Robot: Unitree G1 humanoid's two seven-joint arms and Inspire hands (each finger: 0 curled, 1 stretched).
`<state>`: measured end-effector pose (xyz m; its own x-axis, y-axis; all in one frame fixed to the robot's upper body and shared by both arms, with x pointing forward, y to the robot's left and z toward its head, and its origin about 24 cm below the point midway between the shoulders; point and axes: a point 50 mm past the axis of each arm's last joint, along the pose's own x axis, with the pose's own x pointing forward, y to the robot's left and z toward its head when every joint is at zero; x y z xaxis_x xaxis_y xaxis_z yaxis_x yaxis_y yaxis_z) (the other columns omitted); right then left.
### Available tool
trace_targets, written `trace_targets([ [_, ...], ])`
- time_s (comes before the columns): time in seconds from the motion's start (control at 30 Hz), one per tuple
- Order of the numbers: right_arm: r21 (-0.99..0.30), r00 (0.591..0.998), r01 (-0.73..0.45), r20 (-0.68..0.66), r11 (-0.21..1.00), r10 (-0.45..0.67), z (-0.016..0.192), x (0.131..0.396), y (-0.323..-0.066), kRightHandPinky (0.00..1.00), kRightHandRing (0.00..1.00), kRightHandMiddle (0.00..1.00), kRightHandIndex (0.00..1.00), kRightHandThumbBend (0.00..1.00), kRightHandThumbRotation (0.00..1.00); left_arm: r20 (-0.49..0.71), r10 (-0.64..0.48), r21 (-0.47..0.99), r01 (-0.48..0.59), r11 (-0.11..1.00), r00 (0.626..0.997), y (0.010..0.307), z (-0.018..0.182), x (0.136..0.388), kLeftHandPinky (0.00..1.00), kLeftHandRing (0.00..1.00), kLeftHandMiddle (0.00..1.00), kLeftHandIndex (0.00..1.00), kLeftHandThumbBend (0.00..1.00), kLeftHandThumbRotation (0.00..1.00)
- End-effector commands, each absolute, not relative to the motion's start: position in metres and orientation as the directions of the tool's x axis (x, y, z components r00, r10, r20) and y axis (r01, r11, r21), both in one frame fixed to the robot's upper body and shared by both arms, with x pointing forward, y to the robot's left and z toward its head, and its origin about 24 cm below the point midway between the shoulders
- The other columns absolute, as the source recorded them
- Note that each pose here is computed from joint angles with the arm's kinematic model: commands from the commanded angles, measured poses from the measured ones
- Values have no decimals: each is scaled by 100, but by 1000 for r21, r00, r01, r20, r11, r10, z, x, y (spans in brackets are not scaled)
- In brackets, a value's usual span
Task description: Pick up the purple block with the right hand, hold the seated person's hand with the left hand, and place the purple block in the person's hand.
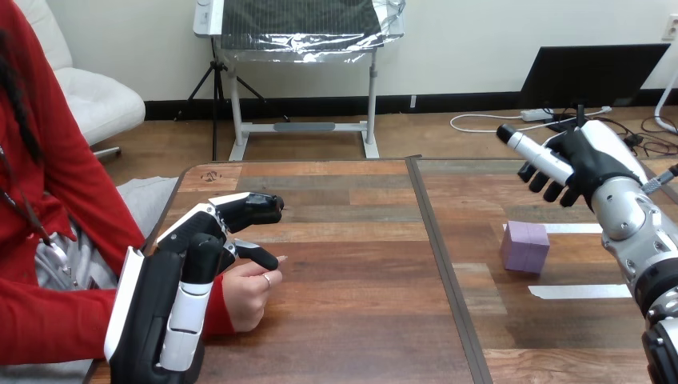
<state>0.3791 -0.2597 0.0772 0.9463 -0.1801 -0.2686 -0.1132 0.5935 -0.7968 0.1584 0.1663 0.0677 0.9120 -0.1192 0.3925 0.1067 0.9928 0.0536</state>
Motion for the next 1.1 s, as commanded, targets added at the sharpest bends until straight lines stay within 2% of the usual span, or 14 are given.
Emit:
trace_targets([
  [0.0,-821,970,-114,-213,559,-116,108,395,-248,60,64,66,66,76,100,447,-101,29,98,995,889,163,76,165,49,72,71,65,62,100],
  [0.13,-828,960,-159,-257,537,-112,105,394,-248,64,70,72,71,79,100,448,-101,32,97,995,888,163,76,165,49,72,71,65,62,100],
  [0.27,-833,949,-221,-304,506,-86,101,392,-247,62,72,75,77,79,100,447,-102,35,97,995,889,163,76,165,49,71,71,65,62,100],
  [0.5,-830,935,-268,-347,490,-76,95,390,-247,70,80,84,84,80,100,443,-109,30,106,994,890,164,76,164,50,71,71,65,63,100],
  [1.07,-830,911,-325,-404,454,-85,79,384,-246,79,87,90,91,82,100,445,-112,30,110,993,888,165,77,163,50,72,71,65,62,100],
])
